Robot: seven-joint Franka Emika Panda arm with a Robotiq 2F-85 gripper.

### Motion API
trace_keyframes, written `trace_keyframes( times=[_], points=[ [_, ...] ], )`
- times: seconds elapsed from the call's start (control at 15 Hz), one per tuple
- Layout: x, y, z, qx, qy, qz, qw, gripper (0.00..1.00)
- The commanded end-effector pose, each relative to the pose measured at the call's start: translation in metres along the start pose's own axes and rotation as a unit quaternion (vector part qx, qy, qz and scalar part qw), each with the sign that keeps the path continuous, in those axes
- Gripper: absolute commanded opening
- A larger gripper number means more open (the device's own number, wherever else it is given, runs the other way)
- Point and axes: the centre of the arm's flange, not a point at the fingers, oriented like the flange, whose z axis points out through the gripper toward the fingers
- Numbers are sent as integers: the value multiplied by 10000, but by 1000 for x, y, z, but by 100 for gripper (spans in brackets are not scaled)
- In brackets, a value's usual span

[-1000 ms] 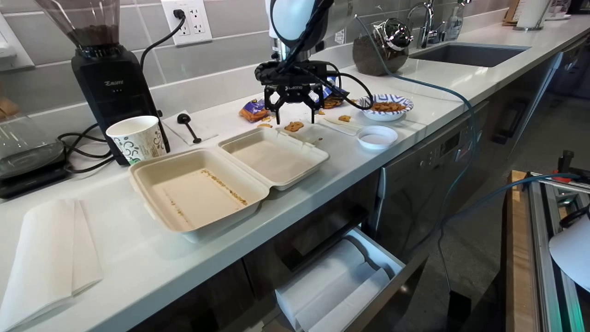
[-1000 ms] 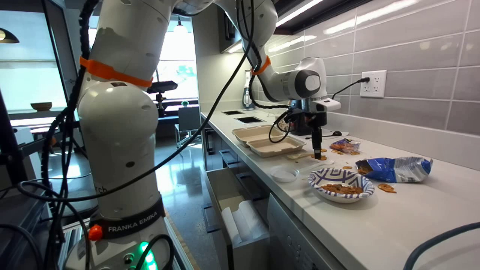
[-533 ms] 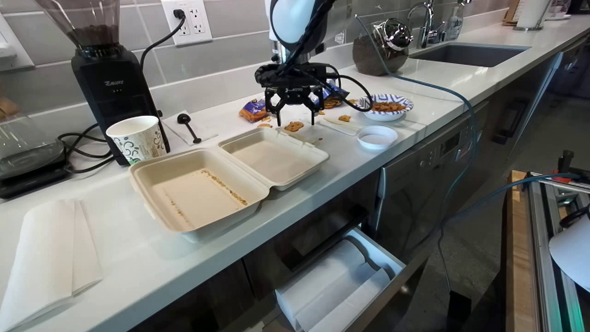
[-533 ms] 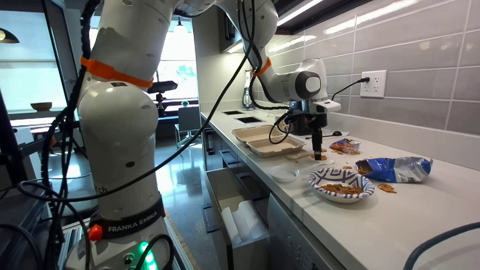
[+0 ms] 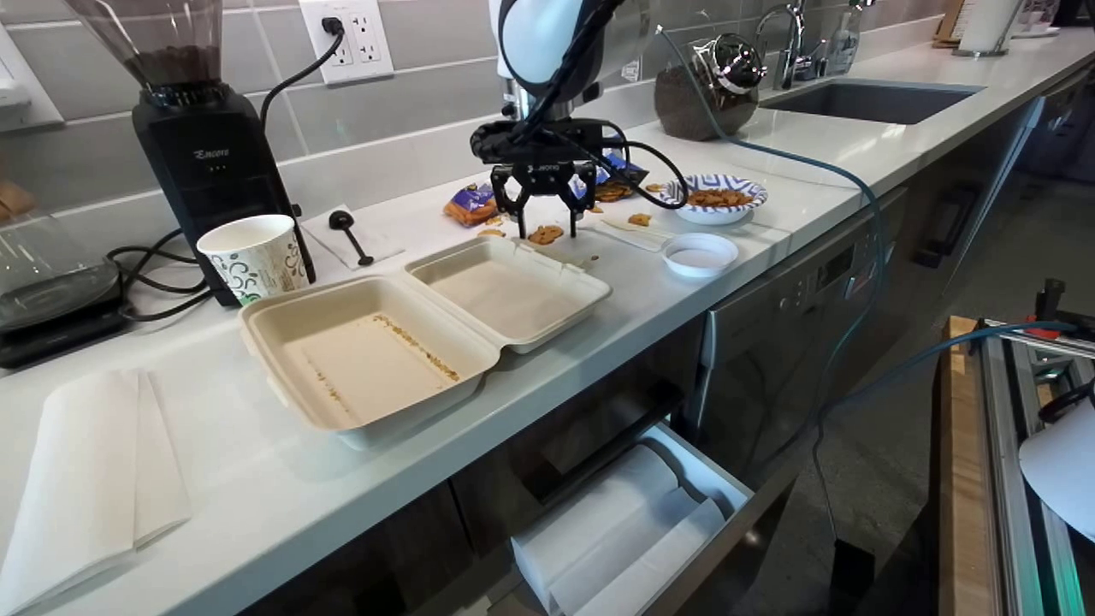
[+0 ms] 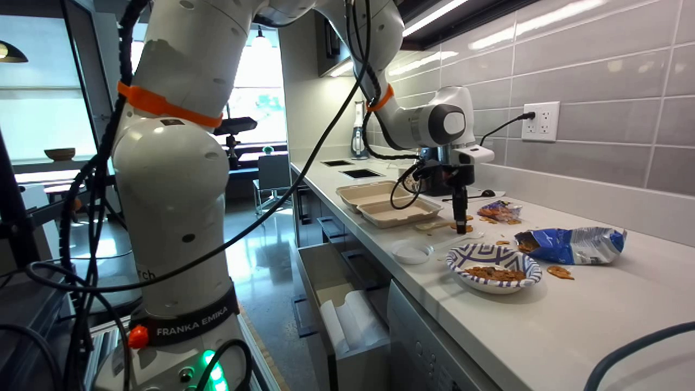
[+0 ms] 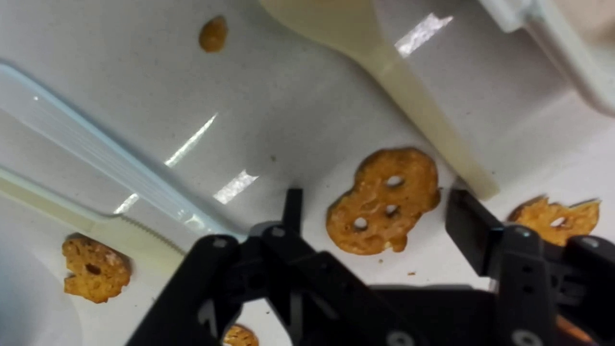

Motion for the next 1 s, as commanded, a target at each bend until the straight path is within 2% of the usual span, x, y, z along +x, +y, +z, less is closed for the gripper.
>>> trace_keyframes(
  times=[0.0,0.4,0.73,0.93],
  points=[
    [0,-6,6,-118,-79,95,9999,70],
    [1,-7,5,-110,-80,95,9999,62],
    [3,-7,4,-142,-94,105,9998,50],
    [4,-6,3,-150,-97,113,9998,51]
  ],
)
